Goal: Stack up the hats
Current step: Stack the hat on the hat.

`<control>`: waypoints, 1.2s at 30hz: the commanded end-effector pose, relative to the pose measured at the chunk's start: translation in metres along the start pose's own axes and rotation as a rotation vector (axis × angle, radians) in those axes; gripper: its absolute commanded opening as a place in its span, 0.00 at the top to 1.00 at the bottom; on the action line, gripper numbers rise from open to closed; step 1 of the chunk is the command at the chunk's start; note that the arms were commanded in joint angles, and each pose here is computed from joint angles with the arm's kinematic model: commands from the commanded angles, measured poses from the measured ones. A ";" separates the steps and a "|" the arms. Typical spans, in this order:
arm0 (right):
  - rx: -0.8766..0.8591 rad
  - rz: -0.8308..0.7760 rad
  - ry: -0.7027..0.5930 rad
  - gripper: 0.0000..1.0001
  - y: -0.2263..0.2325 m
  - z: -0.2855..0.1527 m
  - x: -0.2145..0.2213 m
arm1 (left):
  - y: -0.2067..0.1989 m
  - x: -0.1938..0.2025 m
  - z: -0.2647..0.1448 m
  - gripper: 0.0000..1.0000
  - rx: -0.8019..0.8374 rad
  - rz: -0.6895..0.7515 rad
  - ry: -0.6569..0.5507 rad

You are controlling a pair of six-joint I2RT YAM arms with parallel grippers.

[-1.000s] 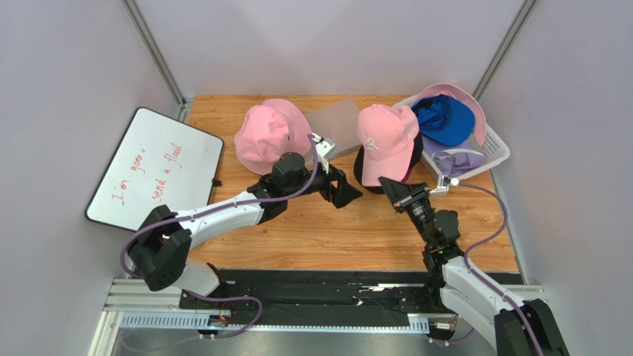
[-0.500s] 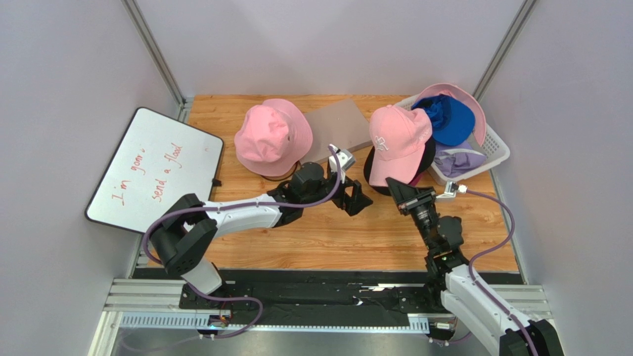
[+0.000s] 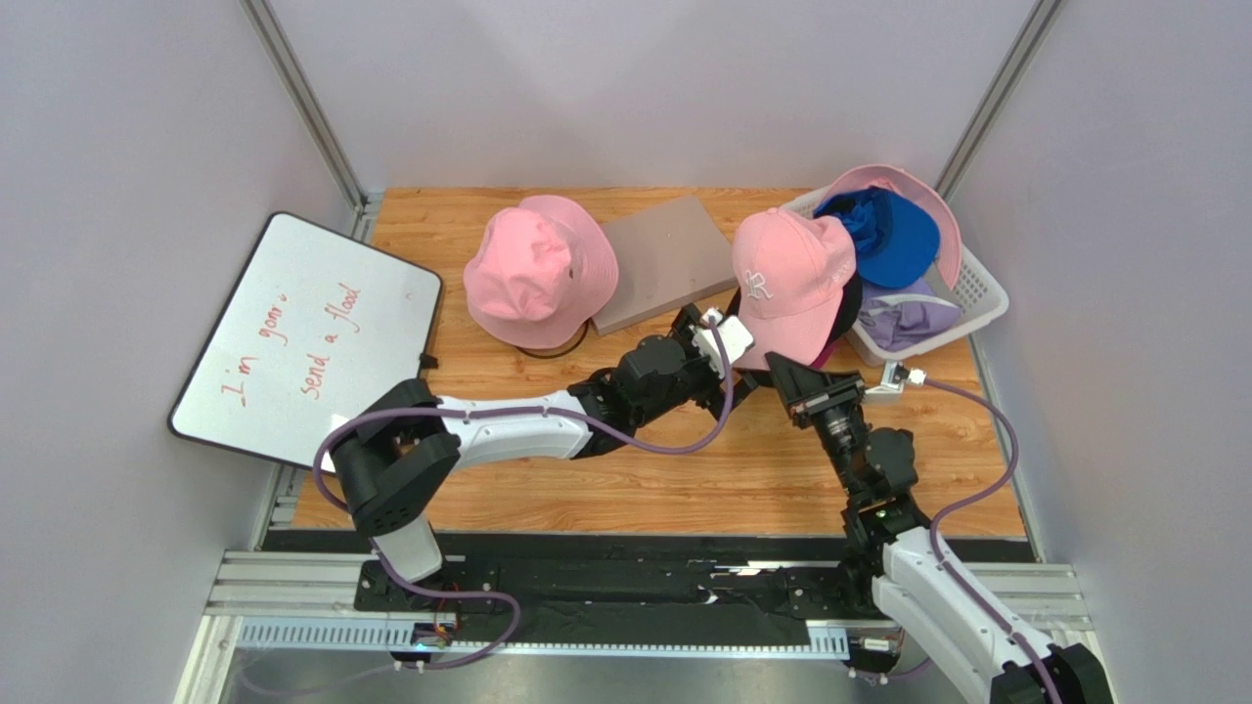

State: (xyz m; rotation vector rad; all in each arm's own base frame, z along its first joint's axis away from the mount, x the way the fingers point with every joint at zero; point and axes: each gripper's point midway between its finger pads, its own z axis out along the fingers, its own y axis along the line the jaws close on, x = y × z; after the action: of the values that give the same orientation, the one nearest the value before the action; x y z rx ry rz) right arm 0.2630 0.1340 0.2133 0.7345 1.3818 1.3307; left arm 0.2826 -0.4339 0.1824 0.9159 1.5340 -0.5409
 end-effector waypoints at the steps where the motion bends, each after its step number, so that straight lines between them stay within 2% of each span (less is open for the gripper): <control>1: -0.073 0.035 -0.087 1.00 0.030 0.004 -0.021 | 0.000 -0.017 0.012 0.03 -0.075 0.207 -0.048; 3: -0.071 0.046 -0.084 1.00 0.029 0.003 -0.020 | -0.003 -0.020 0.019 0.08 -0.113 0.255 -0.046; 8: -0.076 0.046 -0.079 1.00 0.031 0.001 -0.019 | 0.002 -0.031 0.022 0.22 -0.176 0.260 -0.090; 11: -0.075 0.044 -0.083 1.00 0.031 0.000 -0.020 | 0.006 -0.038 0.023 0.36 -0.208 0.262 -0.110; 13: -0.069 0.043 -0.085 1.00 0.030 0.000 -0.020 | 0.009 -0.039 0.024 0.37 -0.239 0.278 -0.111; 16: -0.074 0.049 -0.088 1.00 0.031 -0.001 -0.021 | 0.005 -0.044 0.025 0.46 -0.225 0.299 -0.133; 19: -0.075 0.049 -0.089 1.00 0.031 -0.002 -0.021 | 0.000 -0.047 0.027 0.59 -0.219 0.332 -0.147; 20: -0.072 0.051 -0.089 1.00 0.031 -0.002 -0.021 | -0.002 -0.047 0.028 0.67 -0.212 0.343 -0.149; 24: -0.071 0.049 -0.092 1.00 0.031 -0.002 -0.022 | -0.011 -0.044 0.030 0.83 -0.195 0.416 -0.151; 25: -0.070 0.048 -0.091 1.00 0.031 -0.001 -0.022 | -0.014 -0.045 0.030 0.92 -0.194 0.427 -0.154; 26: -0.067 0.046 -0.089 1.00 0.030 -0.002 -0.021 | -0.013 -0.046 0.030 0.97 -0.202 0.448 -0.161; 27: -0.070 0.045 -0.090 1.00 0.031 -0.001 -0.022 | -0.013 -0.045 0.030 1.00 -0.207 0.462 -0.161; 32: -0.069 0.037 -0.092 1.00 0.031 -0.002 -0.022 | -0.011 -0.044 0.031 1.00 -0.242 0.519 -0.163; 34: -0.075 0.019 -0.091 0.94 0.033 -0.002 -0.022 | -0.009 -0.044 0.029 1.00 -0.259 0.535 -0.168; 35: -0.086 0.012 -0.096 0.80 0.037 -0.003 -0.023 | -0.008 -0.047 0.028 1.00 -0.276 0.553 -0.183; 36: -0.077 -0.007 -0.099 0.71 0.036 -0.003 -0.024 | -0.005 -0.049 0.027 1.00 -0.289 0.562 -0.188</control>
State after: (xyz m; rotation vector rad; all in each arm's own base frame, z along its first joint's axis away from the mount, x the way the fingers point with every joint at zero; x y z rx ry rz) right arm 0.2602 0.1250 0.2235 0.7924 1.3313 1.3425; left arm 0.2945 -0.4655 0.1915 1.0357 1.1936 -0.0283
